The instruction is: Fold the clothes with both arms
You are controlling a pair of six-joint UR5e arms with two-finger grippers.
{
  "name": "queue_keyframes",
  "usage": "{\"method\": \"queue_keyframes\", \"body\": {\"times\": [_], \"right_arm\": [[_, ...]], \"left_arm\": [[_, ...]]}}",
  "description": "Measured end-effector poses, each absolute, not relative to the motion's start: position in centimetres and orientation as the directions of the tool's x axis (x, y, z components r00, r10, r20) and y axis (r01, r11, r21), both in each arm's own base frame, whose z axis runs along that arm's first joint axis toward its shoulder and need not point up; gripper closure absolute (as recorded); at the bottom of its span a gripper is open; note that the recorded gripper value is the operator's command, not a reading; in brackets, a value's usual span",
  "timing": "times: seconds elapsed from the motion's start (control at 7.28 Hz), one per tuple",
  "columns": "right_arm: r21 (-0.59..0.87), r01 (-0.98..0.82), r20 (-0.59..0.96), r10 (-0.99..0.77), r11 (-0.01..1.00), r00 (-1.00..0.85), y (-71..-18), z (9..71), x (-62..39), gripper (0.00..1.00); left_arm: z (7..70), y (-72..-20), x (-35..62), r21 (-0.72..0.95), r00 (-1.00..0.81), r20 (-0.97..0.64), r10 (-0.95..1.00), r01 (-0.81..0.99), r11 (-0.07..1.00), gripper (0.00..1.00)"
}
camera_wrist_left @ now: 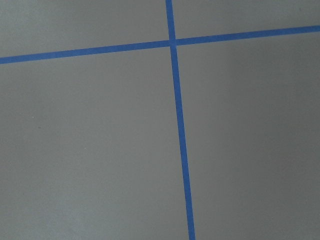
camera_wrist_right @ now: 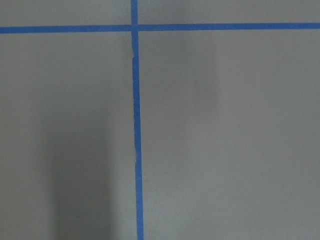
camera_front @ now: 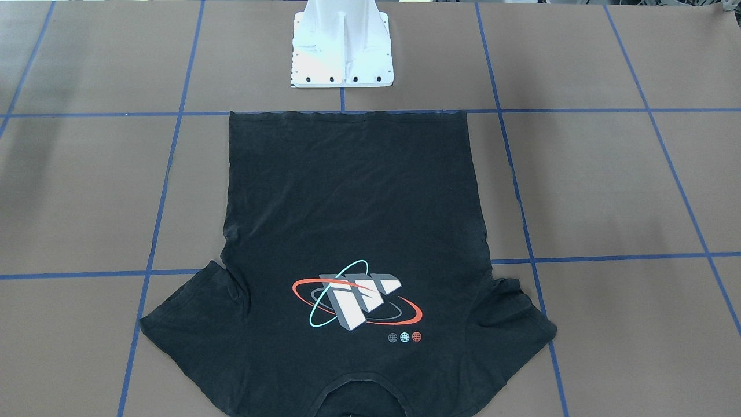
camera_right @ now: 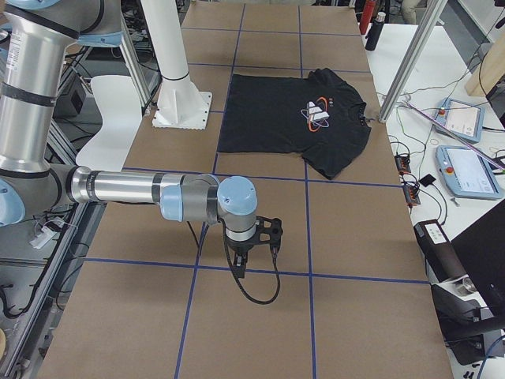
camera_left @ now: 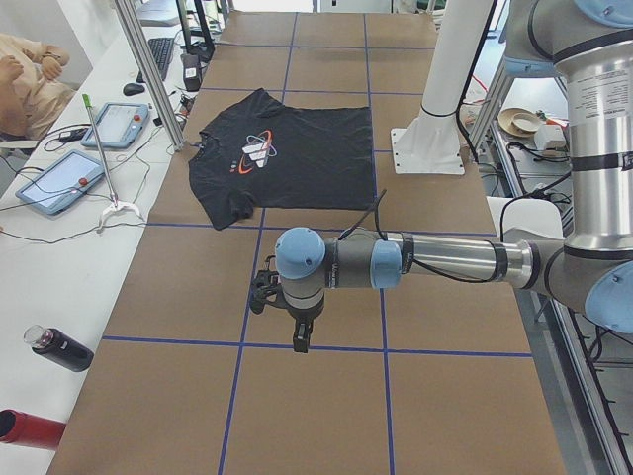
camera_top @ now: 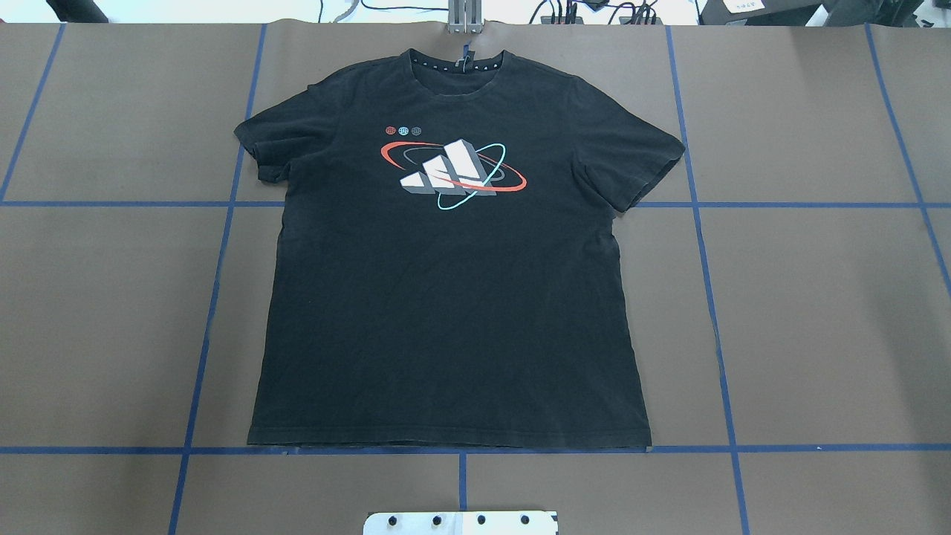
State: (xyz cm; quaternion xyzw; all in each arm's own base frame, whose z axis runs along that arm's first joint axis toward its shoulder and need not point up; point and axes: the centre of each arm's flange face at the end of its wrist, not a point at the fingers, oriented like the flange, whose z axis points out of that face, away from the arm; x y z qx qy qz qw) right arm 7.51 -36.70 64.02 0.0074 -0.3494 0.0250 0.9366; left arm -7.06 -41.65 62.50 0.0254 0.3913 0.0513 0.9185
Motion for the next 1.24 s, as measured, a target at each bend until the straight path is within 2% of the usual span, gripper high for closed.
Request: {"method": "queue_keyframes", "body": {"times": [0.41,0.69,0.96,1.24], "right_arm": [[0.000,-0.053,0.657,0.040,0.999,0.753,-36.9,63.9,7.5,0.00],[0.024,-0.057,0.656,0.028,0.998,0.754,-38.0,62.7,7.5,0.00],[0.109,-0.058,0.656,-0.028,0.992,0.754,-39.9,60.9,7.5,0.00],[0.266,-0.072,0.645,-0.122,0.961,0.754,-41.4,58.3,7.4,0.00]], "left_arm": [[60.8,-42.1,-7.0,0.145,0.691,-0.706,0.156,-0.075,0.987,0.00],[57.4,-42.7,-7.1,0.226,0.693,-0.689,0.214,-0.076,0.971,0.00],[53.5,-43.7,-7.1,0.353,0.694,-0.653,0.303,-0.076,0.933,0.00],[48.5,-46.1,-7.1,0.592,0.698,-0.543,0.468,-0.077,0.802,0.00]]}}
